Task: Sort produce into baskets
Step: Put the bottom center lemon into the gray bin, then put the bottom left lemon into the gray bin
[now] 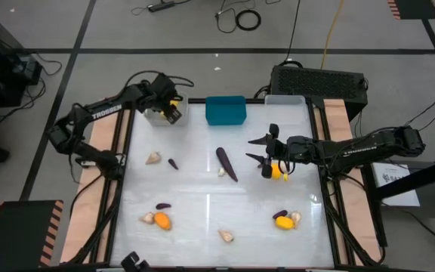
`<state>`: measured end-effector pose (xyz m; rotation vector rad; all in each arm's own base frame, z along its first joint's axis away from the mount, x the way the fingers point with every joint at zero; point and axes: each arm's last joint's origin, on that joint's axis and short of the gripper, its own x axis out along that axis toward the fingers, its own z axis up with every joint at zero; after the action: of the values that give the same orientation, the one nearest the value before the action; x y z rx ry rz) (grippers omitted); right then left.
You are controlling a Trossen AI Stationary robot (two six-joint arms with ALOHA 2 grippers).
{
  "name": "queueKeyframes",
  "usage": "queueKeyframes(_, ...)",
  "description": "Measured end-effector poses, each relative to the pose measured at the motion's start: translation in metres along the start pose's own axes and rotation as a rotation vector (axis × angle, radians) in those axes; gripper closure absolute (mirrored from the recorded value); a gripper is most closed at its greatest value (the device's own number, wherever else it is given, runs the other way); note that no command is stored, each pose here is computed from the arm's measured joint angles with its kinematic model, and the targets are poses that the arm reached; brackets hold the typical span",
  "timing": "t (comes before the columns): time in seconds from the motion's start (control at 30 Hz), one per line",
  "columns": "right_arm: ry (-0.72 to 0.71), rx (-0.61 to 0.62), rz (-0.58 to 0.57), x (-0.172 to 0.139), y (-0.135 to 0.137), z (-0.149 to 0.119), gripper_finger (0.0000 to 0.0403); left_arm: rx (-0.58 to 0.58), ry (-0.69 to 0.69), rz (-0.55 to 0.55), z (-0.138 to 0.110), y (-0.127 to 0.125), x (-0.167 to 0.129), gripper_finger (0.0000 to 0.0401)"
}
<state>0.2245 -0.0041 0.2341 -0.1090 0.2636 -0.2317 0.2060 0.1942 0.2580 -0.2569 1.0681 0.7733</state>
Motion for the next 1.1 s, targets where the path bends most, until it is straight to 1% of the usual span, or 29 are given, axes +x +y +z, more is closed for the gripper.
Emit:
queueKeyframes(0.13, 0.011, -0.015, -0.003, 0.000, 0.000, -0.001, 0.0200, 0.002, 0.029, -0.001, 0.001, 0.000, 0.013, 0.0201)
queueKeyframes(0.2, 0.011, -0.022, -0.004, 0.000, 0.000, -0.001, 0.0200, 0.025, 0.051, -0.001, 0.001, -0.001, 0.019, 0.0193)
queueKeyframes(0.33, 0.012, -0.022, -0.004, 0.000, 0.000, -0.001, 0.0200, 0.033, 0.069, -0.002, 0.001, -0.002, 0.027, 0.0187)
queueKeyframes(0.5, 0.012, -0.021, -0.004, 0.000, 0.000, -0.001, 0.0200, 0.028, 0.048, 0.000, 0.003, -0.002, 0.027, 0.0185)
queueKeyframes(0.63, 0.013, -0.020, -0.003, 0.000, 0.000, -0.001, 0.0200, 0.024, 0.059, -0.011, 0.005, -0.001, 0.021, 0.0185)
queueKeyframes(0.73, 0.013, -0.019, -0.003, 0.000, 0.000, -0.001, 0.0200, 0.019, 0.101, -0.103, 0.000, -0.005, 0.014, 0.0185)
queueKeyframes(0.83, 0.013, -0.020, -0.003, 0.000, 0.000, -0.001, 0.0200, -0.003, 0.187, -0.270, -0.009, -0.016, 0.007, 0.0185)
queueKeyframes(0.9, 0.015, -0.020, -0.002, 0.000, 0.000, -0.001, 0.0200, 0.007, 0.252, -0.385, -0.015, -0.026, 0.002, 0.0185)
queueKeyframes(1.0, 0.020, -0.020, -0.002, 0.000, 0.000, -0.002, 0.0200, 0.050, 0.358, -0.517, -0.025, -0.045, -0.006, 0.0185)
queueKeyframes(1.1, 0.020, -0.020, -0.002, 0.000, 0.000, -0.002, 0.0200, 0.140, 0.409, -0.583, -0.031, -0.072, -0.015, 0.0185)
